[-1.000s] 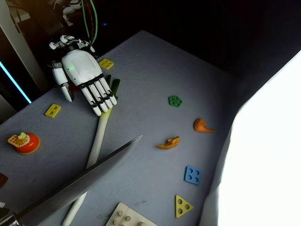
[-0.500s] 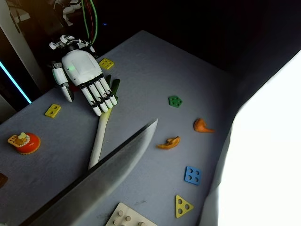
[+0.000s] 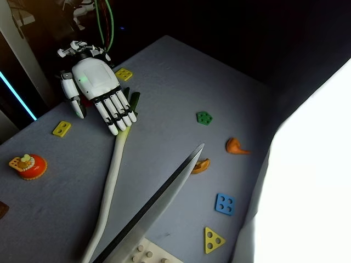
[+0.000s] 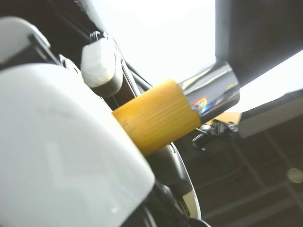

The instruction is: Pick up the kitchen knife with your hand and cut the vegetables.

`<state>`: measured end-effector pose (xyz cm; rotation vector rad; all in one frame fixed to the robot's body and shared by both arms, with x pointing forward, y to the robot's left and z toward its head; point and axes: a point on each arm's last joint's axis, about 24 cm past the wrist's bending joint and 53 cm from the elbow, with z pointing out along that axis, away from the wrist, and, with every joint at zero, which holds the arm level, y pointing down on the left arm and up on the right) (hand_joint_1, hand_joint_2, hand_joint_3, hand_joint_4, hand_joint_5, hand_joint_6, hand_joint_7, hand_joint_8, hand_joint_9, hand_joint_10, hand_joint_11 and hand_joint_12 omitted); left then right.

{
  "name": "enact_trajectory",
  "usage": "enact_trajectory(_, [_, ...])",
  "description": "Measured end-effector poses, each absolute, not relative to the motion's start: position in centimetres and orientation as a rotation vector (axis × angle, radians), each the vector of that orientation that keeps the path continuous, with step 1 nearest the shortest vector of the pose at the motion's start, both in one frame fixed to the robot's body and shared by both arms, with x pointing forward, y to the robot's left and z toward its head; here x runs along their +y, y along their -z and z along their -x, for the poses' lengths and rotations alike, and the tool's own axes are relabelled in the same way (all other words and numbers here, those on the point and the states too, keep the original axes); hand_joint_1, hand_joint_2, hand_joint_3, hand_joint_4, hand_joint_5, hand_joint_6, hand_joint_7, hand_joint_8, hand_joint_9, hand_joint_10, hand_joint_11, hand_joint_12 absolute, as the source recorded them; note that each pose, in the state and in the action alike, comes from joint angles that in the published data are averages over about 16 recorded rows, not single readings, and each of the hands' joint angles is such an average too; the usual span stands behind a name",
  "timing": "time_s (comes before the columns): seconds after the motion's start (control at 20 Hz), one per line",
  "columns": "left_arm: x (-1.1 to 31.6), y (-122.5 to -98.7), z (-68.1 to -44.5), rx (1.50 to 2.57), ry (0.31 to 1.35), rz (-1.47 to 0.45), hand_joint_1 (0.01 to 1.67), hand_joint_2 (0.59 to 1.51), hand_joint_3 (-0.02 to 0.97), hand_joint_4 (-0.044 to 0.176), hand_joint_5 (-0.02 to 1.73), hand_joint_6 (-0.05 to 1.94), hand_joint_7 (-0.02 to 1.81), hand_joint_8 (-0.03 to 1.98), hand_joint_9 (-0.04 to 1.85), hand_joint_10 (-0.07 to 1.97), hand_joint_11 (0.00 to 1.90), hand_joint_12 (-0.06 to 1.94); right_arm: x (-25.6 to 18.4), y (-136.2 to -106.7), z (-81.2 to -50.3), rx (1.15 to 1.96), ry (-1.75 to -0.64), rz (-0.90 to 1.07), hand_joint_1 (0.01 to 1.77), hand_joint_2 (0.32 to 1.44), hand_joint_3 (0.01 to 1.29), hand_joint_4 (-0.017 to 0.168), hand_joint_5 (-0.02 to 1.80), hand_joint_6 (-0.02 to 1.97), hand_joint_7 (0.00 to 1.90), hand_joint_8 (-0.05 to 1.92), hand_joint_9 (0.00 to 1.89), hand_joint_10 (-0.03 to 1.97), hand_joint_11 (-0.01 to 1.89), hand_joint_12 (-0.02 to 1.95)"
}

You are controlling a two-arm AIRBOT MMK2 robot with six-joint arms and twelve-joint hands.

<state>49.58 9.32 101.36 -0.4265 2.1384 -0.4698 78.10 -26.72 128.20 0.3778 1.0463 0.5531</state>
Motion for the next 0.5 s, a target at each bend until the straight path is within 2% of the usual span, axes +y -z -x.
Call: enact_trajectory(0.5, [10.1, -104.1, -52.4, 2.096, 0.477, 0.372, 0.01, 1.51, 0.03, 0.003, 0.02, 0.01, 0.02, 0.01, 0.02, 0.01, 0.02, 0.01, -25.4, -127.2, -80.9, 1.075, -0.643, -0.324, 1.58, 0.65, 0.95, 0.165, 1.38, 1.91, 1.55, 1.87, 1.59, 1.8, 1.59, 1.81])
